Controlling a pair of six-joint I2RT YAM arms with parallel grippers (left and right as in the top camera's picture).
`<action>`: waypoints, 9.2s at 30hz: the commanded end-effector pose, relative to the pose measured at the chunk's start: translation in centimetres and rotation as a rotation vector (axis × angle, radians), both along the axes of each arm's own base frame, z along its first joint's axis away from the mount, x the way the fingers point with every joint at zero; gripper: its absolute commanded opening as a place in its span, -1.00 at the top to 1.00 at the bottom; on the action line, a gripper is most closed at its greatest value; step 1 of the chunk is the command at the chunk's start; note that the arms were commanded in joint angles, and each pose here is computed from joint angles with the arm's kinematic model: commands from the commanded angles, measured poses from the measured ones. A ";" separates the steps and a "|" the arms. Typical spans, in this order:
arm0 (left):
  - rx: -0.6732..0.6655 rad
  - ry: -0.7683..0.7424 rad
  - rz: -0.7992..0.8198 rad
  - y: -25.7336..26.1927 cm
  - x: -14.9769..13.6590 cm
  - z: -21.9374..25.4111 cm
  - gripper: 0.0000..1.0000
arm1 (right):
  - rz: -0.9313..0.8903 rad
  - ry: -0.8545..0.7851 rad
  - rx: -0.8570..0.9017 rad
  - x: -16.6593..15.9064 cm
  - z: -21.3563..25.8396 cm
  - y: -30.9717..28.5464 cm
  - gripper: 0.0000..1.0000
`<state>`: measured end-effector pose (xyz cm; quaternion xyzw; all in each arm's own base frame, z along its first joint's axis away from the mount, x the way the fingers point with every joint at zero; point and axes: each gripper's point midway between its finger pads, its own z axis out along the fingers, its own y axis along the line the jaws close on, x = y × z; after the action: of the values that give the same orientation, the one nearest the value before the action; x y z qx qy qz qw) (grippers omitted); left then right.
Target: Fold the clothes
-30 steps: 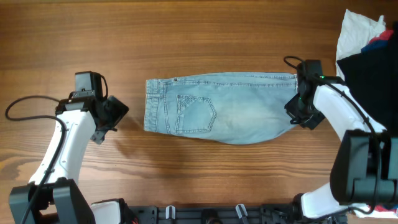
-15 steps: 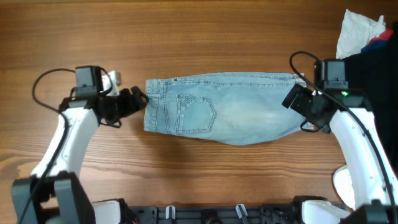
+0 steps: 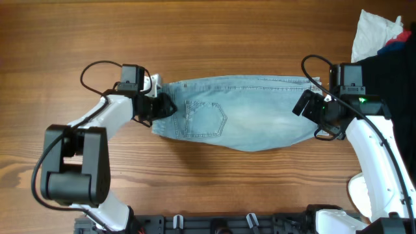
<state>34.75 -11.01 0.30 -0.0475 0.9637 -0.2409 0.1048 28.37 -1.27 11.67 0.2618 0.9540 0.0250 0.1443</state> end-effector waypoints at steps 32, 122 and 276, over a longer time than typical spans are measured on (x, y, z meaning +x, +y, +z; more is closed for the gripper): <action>0.033 -0.147 0.207 3.0 -0.7 19.3 0.92 | 0.865 -0.014 0.646 -2.3 -10.8 37.3 0.89; 0.333 0.252 0.073 -7.5 -3.5 0.8 -0.17 | 0.384 0.437 0.048 -6.8 -10.2 11.5 0.84; 0.342 0.399 0.230 12.0 3.1 0.8 0.92 | 0.520 -0.061 0.084 -2.0 3.7 11.9 -0.63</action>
<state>39.38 -2.48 1.64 -0.1408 0.9868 -0.0758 -0.0241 26.52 10.60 15.32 0.0189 0.9821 0.1056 0.1548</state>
